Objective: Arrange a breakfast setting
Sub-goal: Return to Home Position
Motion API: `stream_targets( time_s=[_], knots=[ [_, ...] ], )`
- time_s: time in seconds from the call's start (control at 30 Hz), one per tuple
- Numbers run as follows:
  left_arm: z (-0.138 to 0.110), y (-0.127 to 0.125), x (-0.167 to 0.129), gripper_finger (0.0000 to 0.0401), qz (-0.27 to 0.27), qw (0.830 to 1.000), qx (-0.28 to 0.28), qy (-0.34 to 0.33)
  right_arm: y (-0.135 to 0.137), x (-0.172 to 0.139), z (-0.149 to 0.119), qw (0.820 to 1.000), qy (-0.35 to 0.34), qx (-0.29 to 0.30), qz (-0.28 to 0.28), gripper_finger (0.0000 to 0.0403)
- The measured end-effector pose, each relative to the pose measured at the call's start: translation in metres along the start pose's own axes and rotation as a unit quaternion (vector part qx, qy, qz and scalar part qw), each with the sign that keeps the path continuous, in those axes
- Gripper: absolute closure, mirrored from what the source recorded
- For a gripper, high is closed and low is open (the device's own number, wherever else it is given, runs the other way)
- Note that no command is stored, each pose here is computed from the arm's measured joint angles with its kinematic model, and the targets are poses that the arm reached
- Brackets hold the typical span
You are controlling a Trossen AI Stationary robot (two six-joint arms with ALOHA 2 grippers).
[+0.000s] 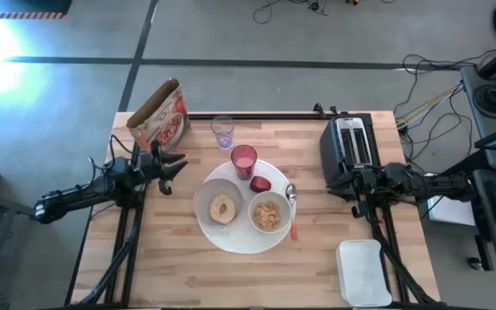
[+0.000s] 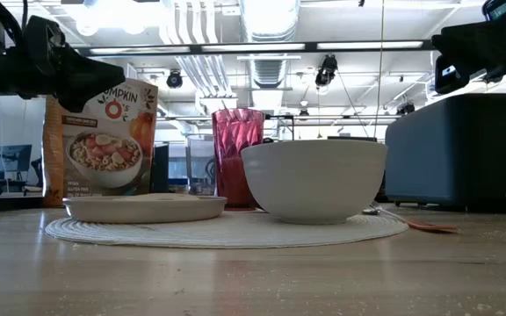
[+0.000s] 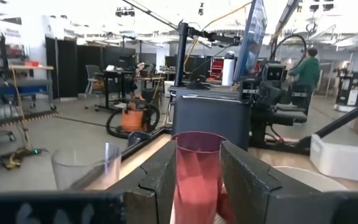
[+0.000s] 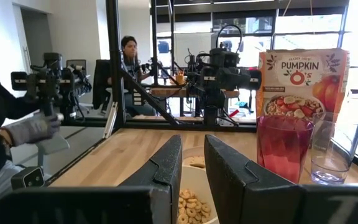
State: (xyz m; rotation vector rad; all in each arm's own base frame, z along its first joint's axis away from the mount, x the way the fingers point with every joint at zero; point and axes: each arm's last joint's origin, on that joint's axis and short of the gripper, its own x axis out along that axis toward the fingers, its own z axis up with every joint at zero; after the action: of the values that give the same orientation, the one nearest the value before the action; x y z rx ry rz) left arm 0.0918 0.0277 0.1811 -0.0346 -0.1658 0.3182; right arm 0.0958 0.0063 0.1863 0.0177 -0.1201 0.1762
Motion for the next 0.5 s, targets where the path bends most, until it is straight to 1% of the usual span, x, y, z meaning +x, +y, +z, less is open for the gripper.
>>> stream_targets(
  time_s=[0.07, 0.5],
  knots=[
    [0.0001, 0.0000, 0.0000, 0.0294, 0.000, 1.000, 0.010, 0.000, 0.0000, 0.0000, 0.0000, 1.000, 0.000, 0.000, 0.000, 0.0344],
    [-0.0007, 0.0000, 0.0006, 0.0294, 0.000, 1.000, 0.004, 0.005, 0.0000, 0.0000, 0.0000, 1.000, 0.000, 0.000, 0.000, 0.0344]
  ],
)
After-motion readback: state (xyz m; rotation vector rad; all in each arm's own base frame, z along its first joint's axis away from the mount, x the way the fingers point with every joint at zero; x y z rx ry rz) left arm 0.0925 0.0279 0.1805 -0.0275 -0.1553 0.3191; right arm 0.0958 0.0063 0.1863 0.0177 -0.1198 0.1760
